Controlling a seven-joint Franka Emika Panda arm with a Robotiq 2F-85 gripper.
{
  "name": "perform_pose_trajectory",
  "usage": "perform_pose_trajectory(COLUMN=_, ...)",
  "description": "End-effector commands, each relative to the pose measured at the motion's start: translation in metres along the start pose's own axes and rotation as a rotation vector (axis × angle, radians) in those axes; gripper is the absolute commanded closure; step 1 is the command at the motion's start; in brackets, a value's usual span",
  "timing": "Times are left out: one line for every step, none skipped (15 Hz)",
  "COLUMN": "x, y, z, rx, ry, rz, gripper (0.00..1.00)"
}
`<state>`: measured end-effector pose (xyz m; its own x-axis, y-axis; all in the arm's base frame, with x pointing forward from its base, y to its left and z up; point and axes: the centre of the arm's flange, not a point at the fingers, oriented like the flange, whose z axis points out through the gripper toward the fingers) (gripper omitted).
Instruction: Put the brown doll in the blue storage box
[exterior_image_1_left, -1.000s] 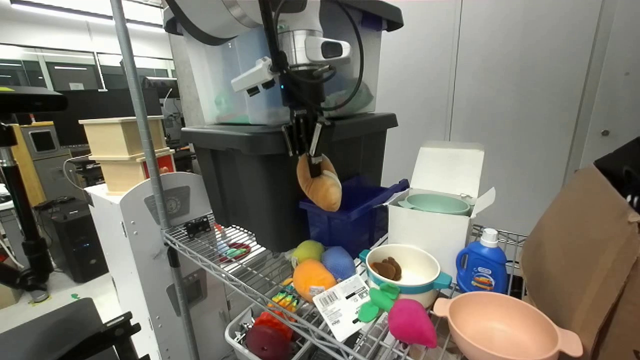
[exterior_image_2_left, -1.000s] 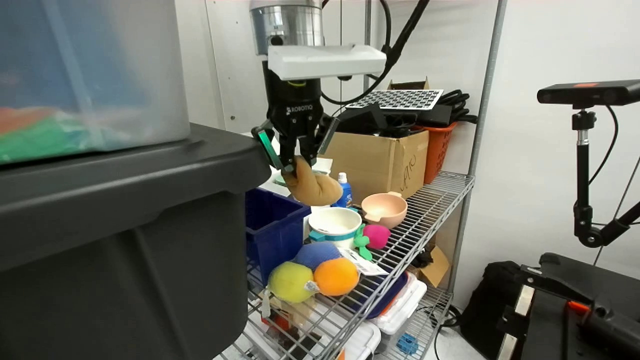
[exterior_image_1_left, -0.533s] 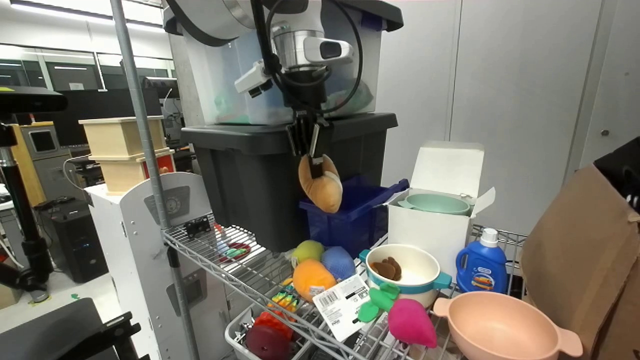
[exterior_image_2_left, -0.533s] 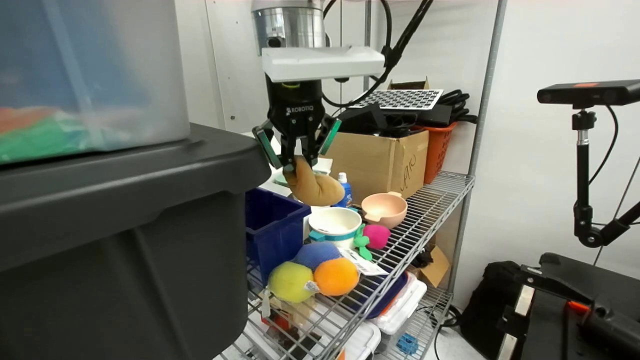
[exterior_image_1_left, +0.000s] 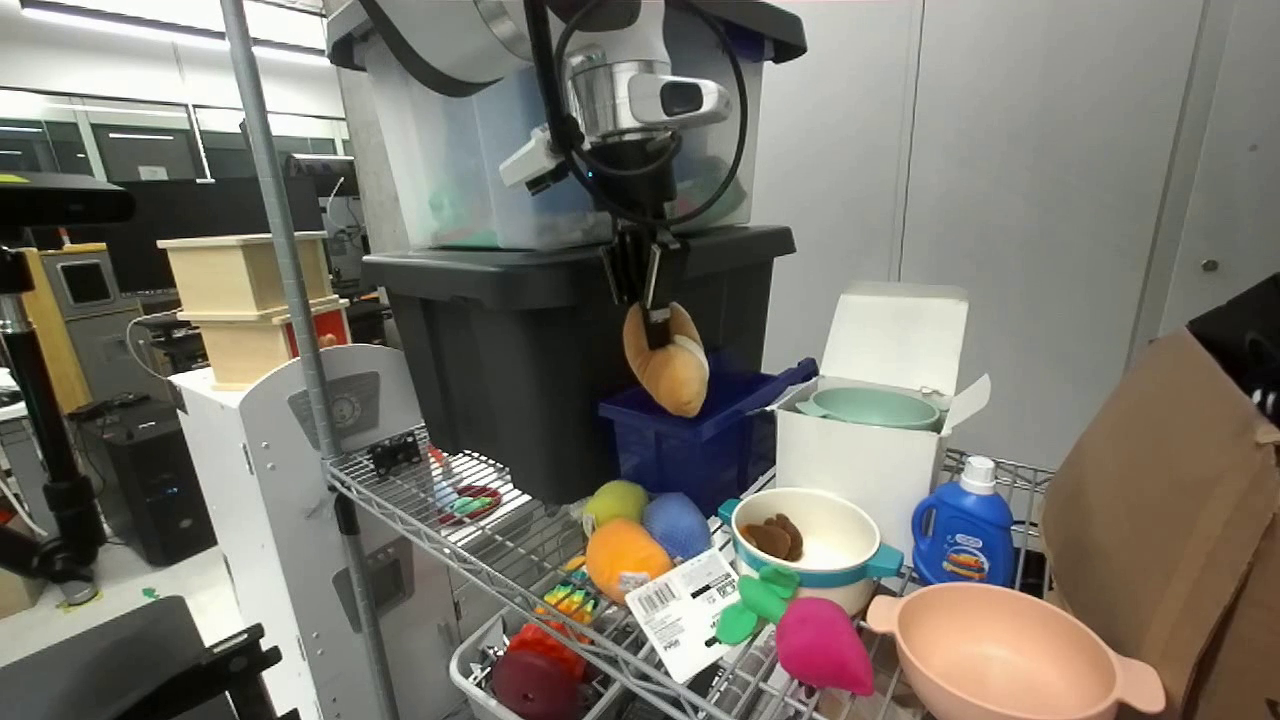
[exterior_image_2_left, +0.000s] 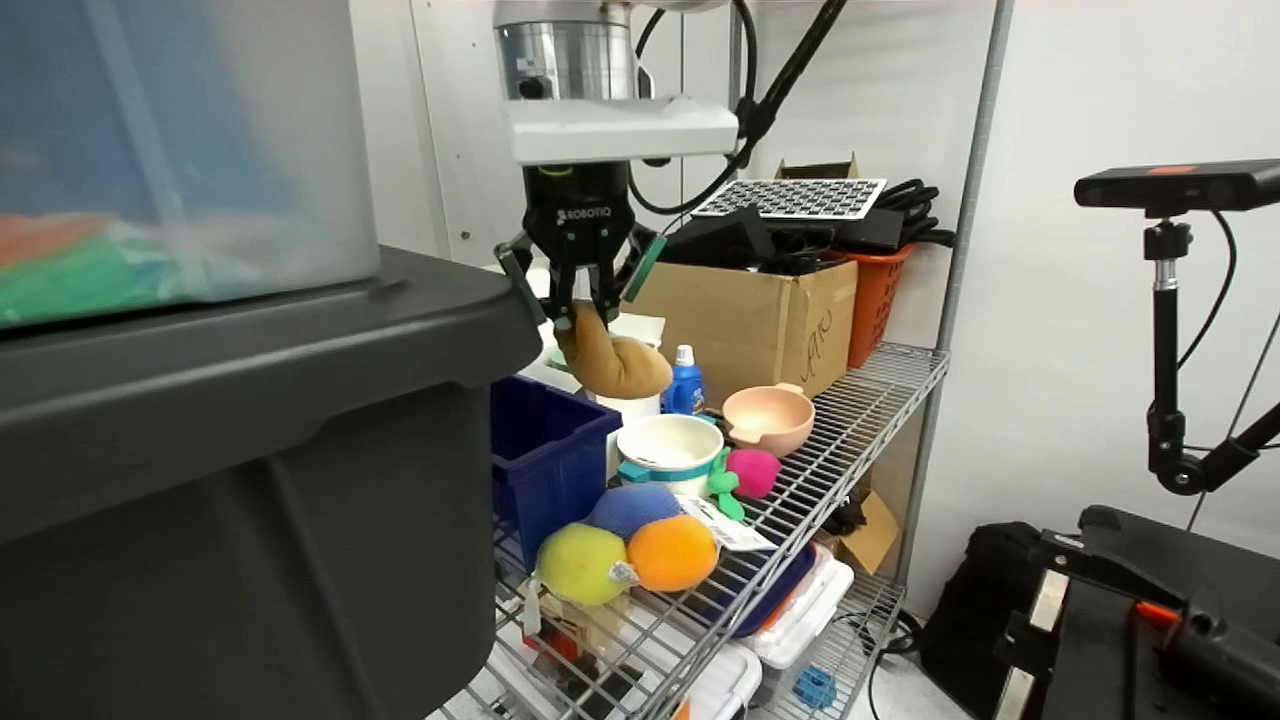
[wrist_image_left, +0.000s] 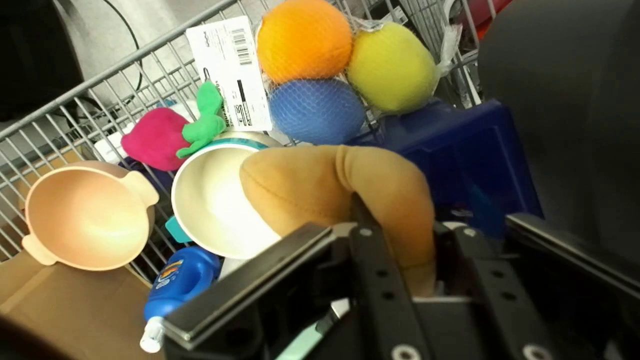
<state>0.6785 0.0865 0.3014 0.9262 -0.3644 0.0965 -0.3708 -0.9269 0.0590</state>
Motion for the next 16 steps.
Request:
perform_pose_trajectory(x=0.031, y=-0.006, z=0.006, rx=0.008, ry=-0.015, rz=0.045, gripper=0.97)
perform_pose_trajectory(x=0.035, y=-0.007, z=0.009, rx=0.005, ry=-0.019, rz=0.052, gripper=0.97)
perform_pose_trajectory(x=0.038, y=-0.008, z=0.014, rx=0.001, ry=-0.022, rz=0.060, gripper=0.97)
perform_pose_trajectory(x=0.040, y=-0.010, z=0.018, rx=-0.001, ry=-0.029, rz=0.065, gripper=0.93)
perform_pose_trajectory(x=0.042, y=-0.012, z=0.023, rx=-0.004, ry=-0.032, rz=0.071, gripper=0.92)
perform_pose_trajectory(x=0.043, y=-0.014, z=0.027, rx=-0.007, ry=-0.036, rz=0.073, gripper=0.97)
perform_pose_trajectory(x=0.045, y=-0.017, z=0.031, rx=-0.010, ry=-0.038, rz=0.079, gripper=0.97)
perform_pose_trajectory(x=0.047, y=-0.019, z=0.032, rx=-0.010, ry=-0.039, rz=0.085, gripper=0.97)
perform_pose_trajectory(x=0.050, y=-0.021, z=0.033, rx=-0.009, ry=-0.040, rz=0.090, gripper=0.97)
perform_pose_trajectory(x=0.053, y=-0.023, z=0.033, rx=-0.009, ry=-0.042, rz=0.098, gripper=0.97)
perform_pose_trajectory(x=0.056, y=-0.024, z=0.032, rx=-0.007, ry=-0.051, rz=0.105, gripper=0.97)
perform_pose_trajectory(x=0.058, y=-0.024, z=0.031, rx=-0.007, ry=-0.057, rz=0.112, gripper=0.97)
perform_pose_trajectory(x=0.060, y=-0.025, z=0.030, rx=-0.005, ry=-0.060, rz=0.117, gripper=0.97)
perform_pose_trajectory(x=0.062, y=-0.025, z=0.029, rx=-0.005, ry=-0.064, rz=0.123, gripper=0.97)
perform_pose_trajectory(x=0.065, y=-0.026, z=0.028, rx=-0.005, ry=-0.065, rz=0.130, gripper=0.97)
perform_pose_trajectory(x=0.067, y=-0.027, z=0.027, rx=-0.004, ry=-0.066, rz=0.139, gripper=0.97)
